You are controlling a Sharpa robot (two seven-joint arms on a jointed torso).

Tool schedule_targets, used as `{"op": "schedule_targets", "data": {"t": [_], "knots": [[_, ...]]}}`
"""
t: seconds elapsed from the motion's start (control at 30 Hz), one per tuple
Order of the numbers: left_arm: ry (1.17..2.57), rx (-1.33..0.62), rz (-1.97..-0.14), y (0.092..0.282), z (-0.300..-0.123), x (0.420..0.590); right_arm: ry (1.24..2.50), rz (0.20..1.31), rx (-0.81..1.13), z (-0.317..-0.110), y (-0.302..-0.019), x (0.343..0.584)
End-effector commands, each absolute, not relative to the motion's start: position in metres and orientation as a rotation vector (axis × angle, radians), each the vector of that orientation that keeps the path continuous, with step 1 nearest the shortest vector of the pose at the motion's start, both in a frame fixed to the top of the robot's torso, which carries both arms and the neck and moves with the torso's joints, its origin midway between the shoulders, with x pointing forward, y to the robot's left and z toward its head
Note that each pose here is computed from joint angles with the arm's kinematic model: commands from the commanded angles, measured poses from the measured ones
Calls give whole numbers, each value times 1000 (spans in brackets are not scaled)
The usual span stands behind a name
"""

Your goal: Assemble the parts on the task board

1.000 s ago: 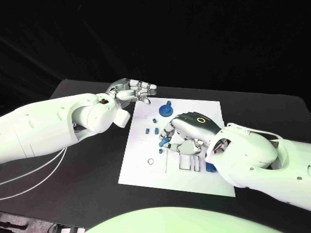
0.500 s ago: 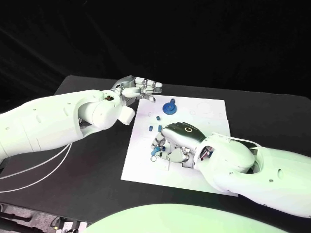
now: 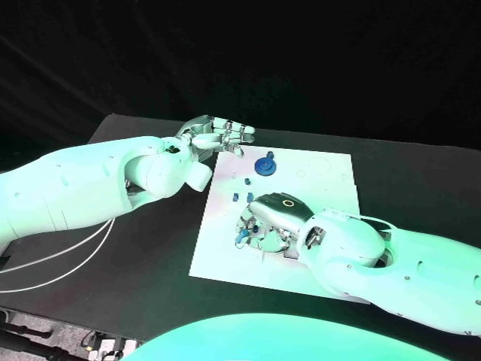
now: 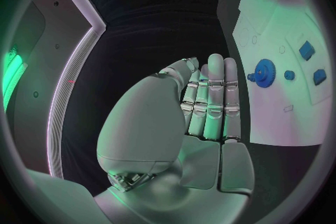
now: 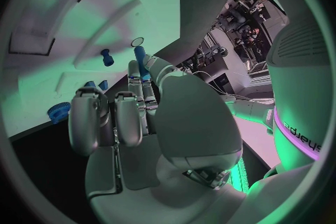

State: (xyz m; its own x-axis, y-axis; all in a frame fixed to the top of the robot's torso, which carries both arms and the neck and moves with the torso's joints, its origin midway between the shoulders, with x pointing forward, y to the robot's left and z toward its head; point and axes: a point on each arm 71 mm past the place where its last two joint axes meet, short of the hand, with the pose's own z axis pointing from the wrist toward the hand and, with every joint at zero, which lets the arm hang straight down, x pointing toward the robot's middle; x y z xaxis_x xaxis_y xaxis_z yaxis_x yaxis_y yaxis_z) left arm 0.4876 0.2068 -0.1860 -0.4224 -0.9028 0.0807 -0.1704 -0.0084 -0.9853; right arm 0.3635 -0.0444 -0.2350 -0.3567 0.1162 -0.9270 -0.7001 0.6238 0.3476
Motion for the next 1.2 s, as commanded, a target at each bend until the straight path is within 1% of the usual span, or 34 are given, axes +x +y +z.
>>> {"op": "schedule_targets", "data": {"t": [0.03, 0.67, 1.2], "knots": [[1652, -1114, -1506, 204, -185, 487, 1756, 898, -507, -238, -44, 364], [1653, -1115, -1504, 204, -186, 487, 1806, 872, -546, -244, -44, 364], [1655, -1118, -1500, 204, -186, 487, 1787, 867, -554, -244, -38, 364]]}}
